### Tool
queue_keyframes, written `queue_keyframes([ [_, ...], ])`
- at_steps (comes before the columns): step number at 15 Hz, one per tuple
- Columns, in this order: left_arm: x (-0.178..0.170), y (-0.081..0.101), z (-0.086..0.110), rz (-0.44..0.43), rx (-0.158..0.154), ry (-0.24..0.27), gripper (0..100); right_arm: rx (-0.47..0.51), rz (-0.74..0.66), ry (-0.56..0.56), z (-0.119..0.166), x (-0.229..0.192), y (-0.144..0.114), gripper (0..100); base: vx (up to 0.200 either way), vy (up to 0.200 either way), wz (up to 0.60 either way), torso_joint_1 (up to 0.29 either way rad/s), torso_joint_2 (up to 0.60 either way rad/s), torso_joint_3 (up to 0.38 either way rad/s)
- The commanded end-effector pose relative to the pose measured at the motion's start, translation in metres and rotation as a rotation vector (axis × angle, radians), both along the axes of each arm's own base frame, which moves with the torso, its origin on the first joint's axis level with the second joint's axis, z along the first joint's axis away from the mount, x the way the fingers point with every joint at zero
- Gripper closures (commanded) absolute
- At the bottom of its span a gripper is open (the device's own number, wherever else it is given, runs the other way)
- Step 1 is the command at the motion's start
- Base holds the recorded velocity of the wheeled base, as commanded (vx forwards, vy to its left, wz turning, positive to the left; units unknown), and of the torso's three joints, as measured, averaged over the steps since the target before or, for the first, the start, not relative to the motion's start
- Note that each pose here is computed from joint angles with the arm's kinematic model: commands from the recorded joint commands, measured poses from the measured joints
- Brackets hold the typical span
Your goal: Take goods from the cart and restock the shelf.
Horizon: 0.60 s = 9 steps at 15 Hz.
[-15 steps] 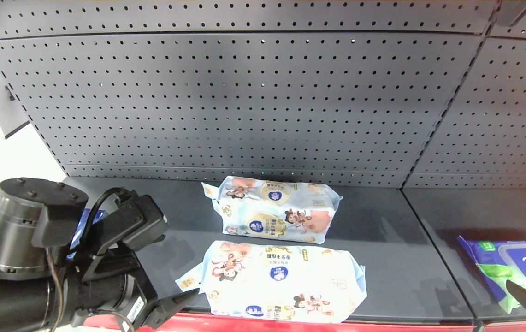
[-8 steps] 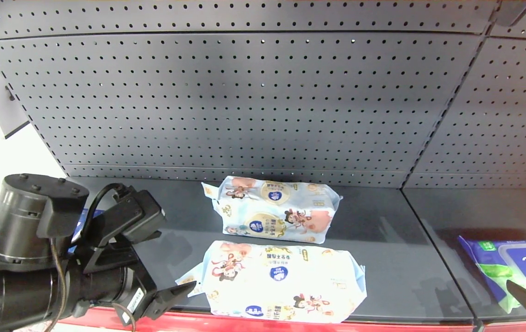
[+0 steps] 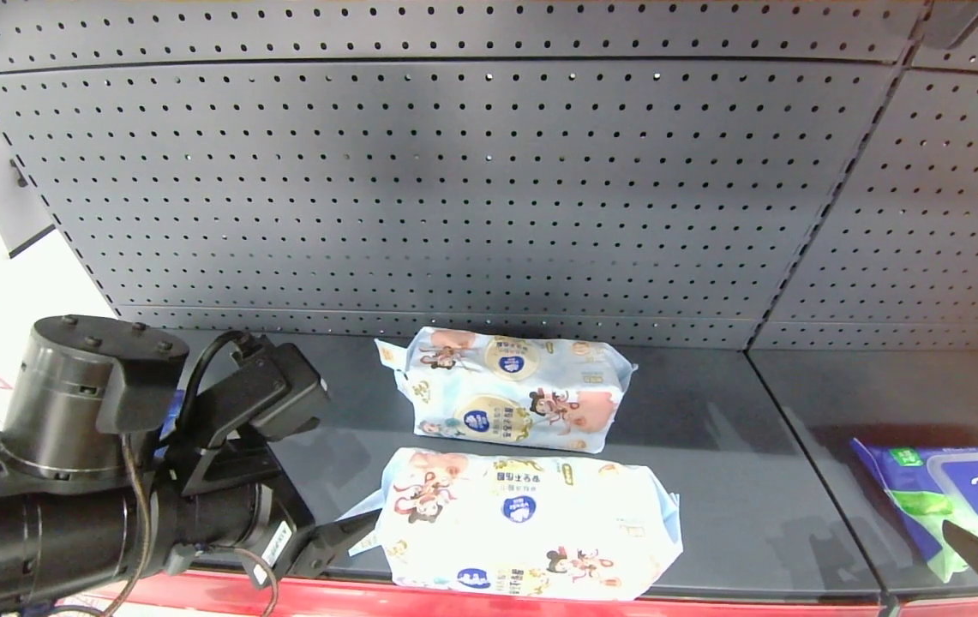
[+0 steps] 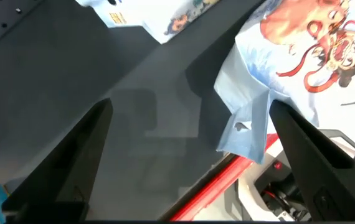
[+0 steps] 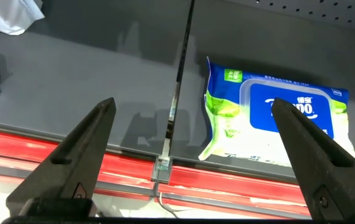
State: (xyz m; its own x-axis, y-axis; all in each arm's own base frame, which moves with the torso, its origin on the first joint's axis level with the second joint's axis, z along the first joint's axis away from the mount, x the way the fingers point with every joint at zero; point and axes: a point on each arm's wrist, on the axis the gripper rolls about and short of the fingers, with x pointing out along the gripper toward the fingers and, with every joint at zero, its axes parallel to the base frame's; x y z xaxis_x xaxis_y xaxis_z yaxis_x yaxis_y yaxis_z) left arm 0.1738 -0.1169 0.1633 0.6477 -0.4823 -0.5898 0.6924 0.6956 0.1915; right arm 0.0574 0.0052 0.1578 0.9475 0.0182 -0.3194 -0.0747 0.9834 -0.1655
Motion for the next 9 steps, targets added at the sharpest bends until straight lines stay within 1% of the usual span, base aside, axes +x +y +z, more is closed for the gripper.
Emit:
queue_keyframes([
  [1,0.0005,-0.0007,-0.0015,-0.002,0.003,0.006,0,0.0,0.0,-0.002,0.0002,-0.0001,0.0,0,0.0,0.0,0.0,0.0,0.0,0.0],
  [9,0.0009,-0.001,-0.0006,-0.003,0.0,0.003,0,0.0,0.0,-0.003,0.0003,-0.0004,-0.0001,0,0.0,0.0,0.0,0.0,0.0,0.0],
])
